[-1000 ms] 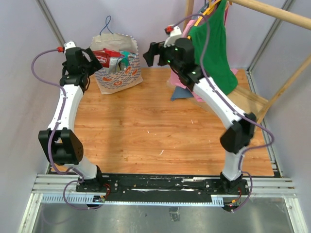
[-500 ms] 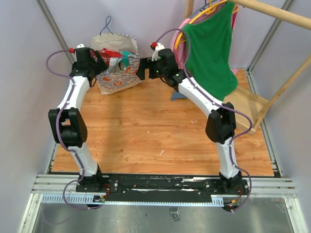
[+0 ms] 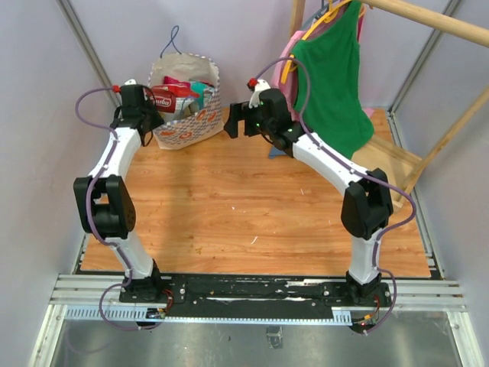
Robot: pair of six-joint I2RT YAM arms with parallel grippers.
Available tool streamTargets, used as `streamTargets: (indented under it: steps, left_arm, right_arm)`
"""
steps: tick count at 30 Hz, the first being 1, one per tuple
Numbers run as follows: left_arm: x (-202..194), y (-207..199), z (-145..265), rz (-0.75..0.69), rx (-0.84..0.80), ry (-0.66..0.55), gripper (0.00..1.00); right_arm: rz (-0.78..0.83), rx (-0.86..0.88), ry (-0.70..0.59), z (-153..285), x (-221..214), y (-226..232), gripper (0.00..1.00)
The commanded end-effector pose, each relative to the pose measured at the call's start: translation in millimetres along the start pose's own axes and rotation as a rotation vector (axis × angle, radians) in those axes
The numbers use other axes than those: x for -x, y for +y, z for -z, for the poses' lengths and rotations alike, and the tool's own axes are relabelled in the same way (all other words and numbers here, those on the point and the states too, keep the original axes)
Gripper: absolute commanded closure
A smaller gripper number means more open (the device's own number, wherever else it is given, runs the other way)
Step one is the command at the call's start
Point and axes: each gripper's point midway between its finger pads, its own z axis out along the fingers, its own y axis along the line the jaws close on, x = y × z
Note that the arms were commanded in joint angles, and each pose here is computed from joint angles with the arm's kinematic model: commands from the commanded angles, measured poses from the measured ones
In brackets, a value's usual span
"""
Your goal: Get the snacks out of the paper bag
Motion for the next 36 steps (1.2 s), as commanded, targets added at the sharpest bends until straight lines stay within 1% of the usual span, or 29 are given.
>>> streamTargets:
  steps: [1,4,5,7,10,13,16,17,19,20,21,22,24,25,26,27,28,32,36]
  left_arm:
    - [-13.7,-3.3,32.5,-0.017,-0.011,0.0,0.7]
    - [-23.0,8.3,50.7,-0.008,0.025,-0.039,0.81]
    - [-26.4,11.6,56.7,0.0,0.03,-0.054,0.82]
    - [-33.6,12.4,70.8,0.01,0.02,-0.088,0.83]
    - [-60.8,11.6,85.9,0.016,-0.01,-0.096,0.83]
    - [-104.1,12.7,92.6,0.049,-0.057,-0.062,0.81]
    - [-154.7,12.4,94.4,0.116,-0.113,0.021,0.77]
    - [-169.3,12.0,95.0,0.115,-0.122,0.046,0.75]
    - [-194.1,10.7,97.4,0.109,-0.124,0.091,0.64]
    - [-202.7,9.5,99.6,0.1,-0.126,0.105,0.56]
    - [-209.3,9.2,102.1,0.093,-0.127,0.113,0.43]
    - [-210.7,8.7,105.9,0.092,-0.131,0.107,0.35]
    - [-211.8,13.2,113.2,0.103,-0.127,0.087,0.26]
    - [-207.2,14.2,117.8,0.111,-0.131,0.066,0.19]
    - [-202.0,14.2,123.0,0.119,-0.139,0.045,0.09]
    - [-194.8,13.3,129.1,0.123,-0.149,0.022,0.02]
    - [-186.2,11.2,135.7,0.126,-0.165,-0.004,0.01]
    - [-145.6,-0.2,167.9,0.095,-0.225,-0.117,0.0]
    - [-106.6,2.7,188.7,0.025,-0.175,-0.222,0.0]
  right_arm:
    - [-0.02,0.037,-0.132,26.5,38.1,21.7,0.01]
    - [0.006,0.047,-0.115,29.6,38.2,28.9,0.01]
    - [0.035,0.038,-0.106,30.1,36.6,27.8,0.01]
    - [0.071,0.007,-0.08,32.7,30.4,23.1,0.01]
    - [0.101,-0.026,-0.062,43.4,20.8,14.8,0.01]
    - [0.107,-0.06,-0.058,52.4,3.2,4.3,0.01]
    - [0.084,-0.05,-0.067,60.3,-11.6,3.5,0.01]
    - [0.074,-0.041,-0.075,62.1,-16.5,3.9,0.01]
    - [0.054,-0.038,-0.09,65.9,-24.2,3.2,0.02]
    - [0.049,-0.04,-0.092,66.9,-28.2,2.2,0.01]
    - [0.047,-0.041,-0.087,67.7,-31.8,1.8,0.02]
    - [0.045,-0.054,-0.073,69.0,-36.5,-0.6,0.02]
    - [0.045,-0.079,-0.053,70.7,-44.2,-6.0,0.02]
    - [0.045,-0.09,-0.05,72.1,-45.9,-7.7,0.02]
    - [0.045,-0.098,-0.048,73.7,-47.5,-8.9,0.02]
    - [0.045,-0.106,-0.05,75.2,-48.4,-10.6,0.02]
    - [0.045,-0.111,-0.05,76.7,-49.8,-11.6,0.02]
    - [0.042,-0.115,-0.041,76.3,-59.7,-13.2,0.02]
    - [0.054,-0.108,-0.042,66.2,-63.4,-5.5,0.02]
